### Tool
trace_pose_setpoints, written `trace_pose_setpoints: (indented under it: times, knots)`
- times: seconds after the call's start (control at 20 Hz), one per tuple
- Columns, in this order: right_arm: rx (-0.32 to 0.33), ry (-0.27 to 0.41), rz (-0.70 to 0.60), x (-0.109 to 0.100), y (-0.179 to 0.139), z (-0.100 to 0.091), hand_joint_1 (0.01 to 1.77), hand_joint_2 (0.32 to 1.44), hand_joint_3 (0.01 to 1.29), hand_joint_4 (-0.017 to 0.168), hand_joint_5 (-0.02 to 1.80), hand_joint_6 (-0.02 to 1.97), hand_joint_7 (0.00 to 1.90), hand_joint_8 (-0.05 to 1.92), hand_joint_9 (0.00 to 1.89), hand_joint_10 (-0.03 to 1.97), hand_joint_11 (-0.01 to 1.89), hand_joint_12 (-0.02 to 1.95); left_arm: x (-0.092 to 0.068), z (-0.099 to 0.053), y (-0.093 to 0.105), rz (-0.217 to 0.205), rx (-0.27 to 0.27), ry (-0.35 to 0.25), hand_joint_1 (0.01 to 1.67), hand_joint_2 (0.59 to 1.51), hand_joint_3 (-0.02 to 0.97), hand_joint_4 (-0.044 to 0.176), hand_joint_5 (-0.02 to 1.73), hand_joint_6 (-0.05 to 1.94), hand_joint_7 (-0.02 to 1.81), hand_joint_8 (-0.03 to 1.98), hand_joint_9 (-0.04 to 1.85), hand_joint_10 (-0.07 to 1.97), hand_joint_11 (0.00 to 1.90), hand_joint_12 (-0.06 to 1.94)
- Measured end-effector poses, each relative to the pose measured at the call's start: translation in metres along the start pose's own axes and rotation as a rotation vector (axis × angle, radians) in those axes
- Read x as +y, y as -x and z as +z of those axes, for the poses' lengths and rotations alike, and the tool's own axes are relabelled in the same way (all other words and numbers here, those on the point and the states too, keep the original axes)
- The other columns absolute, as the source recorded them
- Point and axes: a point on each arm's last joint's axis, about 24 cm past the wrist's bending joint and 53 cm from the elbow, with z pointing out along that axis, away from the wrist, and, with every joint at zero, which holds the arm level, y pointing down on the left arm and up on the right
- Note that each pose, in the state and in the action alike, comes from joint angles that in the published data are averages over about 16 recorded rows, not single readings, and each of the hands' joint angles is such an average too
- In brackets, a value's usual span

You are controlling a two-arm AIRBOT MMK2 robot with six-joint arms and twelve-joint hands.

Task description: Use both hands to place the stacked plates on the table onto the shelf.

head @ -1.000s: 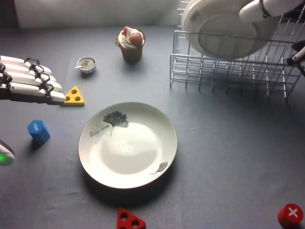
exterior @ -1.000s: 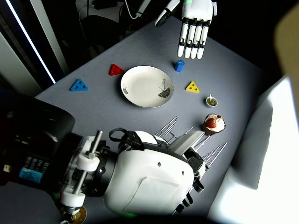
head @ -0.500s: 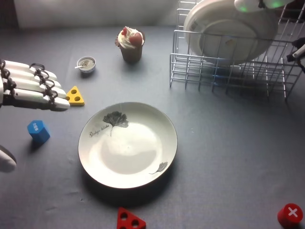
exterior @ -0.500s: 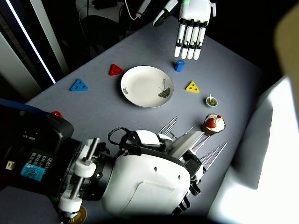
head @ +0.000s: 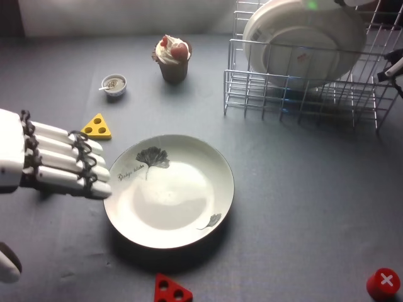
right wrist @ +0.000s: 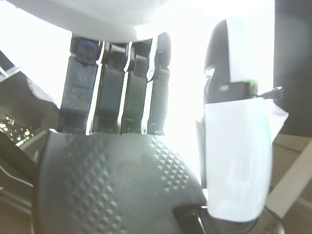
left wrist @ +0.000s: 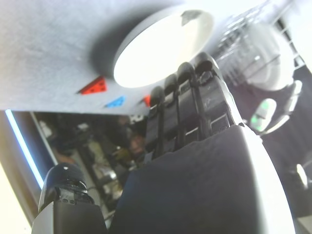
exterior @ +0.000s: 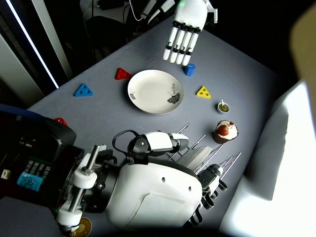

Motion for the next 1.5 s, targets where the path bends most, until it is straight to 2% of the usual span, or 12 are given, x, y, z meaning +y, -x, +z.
trace_pose_setpoints:
  times: [0.2, 0.45, 0.75, 0.95, 1.05, 1.2, 1.5]
  knots:
    - [-0.002, 0.081, -0.167, 0.015, -0.009, -0.006, 0.98, 0.98, 0.01, -0.004, 0.71, 0.01, 0.78, 0.02, 0.82, 0.0, 0.96, 0.02, -0.007, 0.008, -0.014, 0.003, 0.042, -0.016, 0.08, 0.976, -0.007, 0.001, 0.19, 0.02, 0.2, 0.02, 0.2, 0.01, 0.18, 0.01]
    - [0.016, 0.261, -0.461, 0.044, -0.044, -0.024, 0.71, 0.99, 0.01, -0.003, 0.6, 0.01, 0.69, 0.02, 0.7, 0.0, 0.81, 0.02, -0.007, 0.018, -0.028, 0.001, 0.075, -0.006, 0.07, 0.976, -0.007, 0.0, 0.19, 0.02, 0.2, 0.02, 0.19, 0.01, 0.18, 0.01]
    - [0.073, 0.518, -0.798, 0.07, -0.116, -0.064, 0.38, 1.01, 0.01, 0.001, 0.46, 0.01, 0.55, 0.02, 0.55, 0.0, 0.61, 0.02, 0.0, 0.027, -0.036, -0.008, 0.091, 0.033, 0.06, 0.975, -0.007, 0.0, 0.19, 0.02, 0.18, 0.02, 0.17, 0.01, 0.18, 0.01]
    - [0.099, 0.657, -0.94, 0.076, -0.158, -0.093, 0.22, 1.01, 0.01, 0.003, 0.36, 0.01, 0.44, 0.02, 0.44, 0.0, 0.46, 0.02, 0.005, 0.03, -0.039, -0.015, 0.091, 0.058, 0.05, 0.976, -0.007, 0.002, 0.18, 0.01, 0.18, 0.02, 0.17, 0.01, 0.18, 0.01]
    - [0.109, 0.705, -0.993, 0.076, -0.174, -0.104, 0.21, 0.99, 0.01, 0.004, 0.31, 0.01, 0.39, 0.02, 0.38, 0.0, 0.4, 0.02, 0.008, 0.032, -0.04, -0.019, 0.09, 0.068, 0.05, 0.977, -0.007, 0.003, 0.18, 0.01, 0.18, 0.02, 0.16, 0.01, 0.18, 0.01]
    - [0.122, 0.747, -1.046, 0.074, -0.189, -0.114, 0.29, 0.94, 0.01, 0.005, 0.23, 0.01, 0.31, 0.02, 0.3, 0.0, 0.32, 0.02, 0.011, 0.034, -0.04, -0.023, 0.088, 0.081, 0.05, 0.978, -0.007, 0.003, 0.18, 0.01, 0.18, 0.02, 0.16, 0.01, 0.17, 0.01]
    - [0.132, 0.777, -1.097, 0.069, -0.202, -0.122, 0.53, 0.84, 0.01, 0.004, 0.11, 0.01, 0.17, 0.02, 0.17, 0.0, 0.21, 0.02, 0.015, 0.037, -0.043, -0.031, 0.091, 0.101, 0.05, 0.974, -0.007, 0.004, 0.17, 0.01, 0.19, 0.02, 0.17, 0.0, 0.16, -0.01]
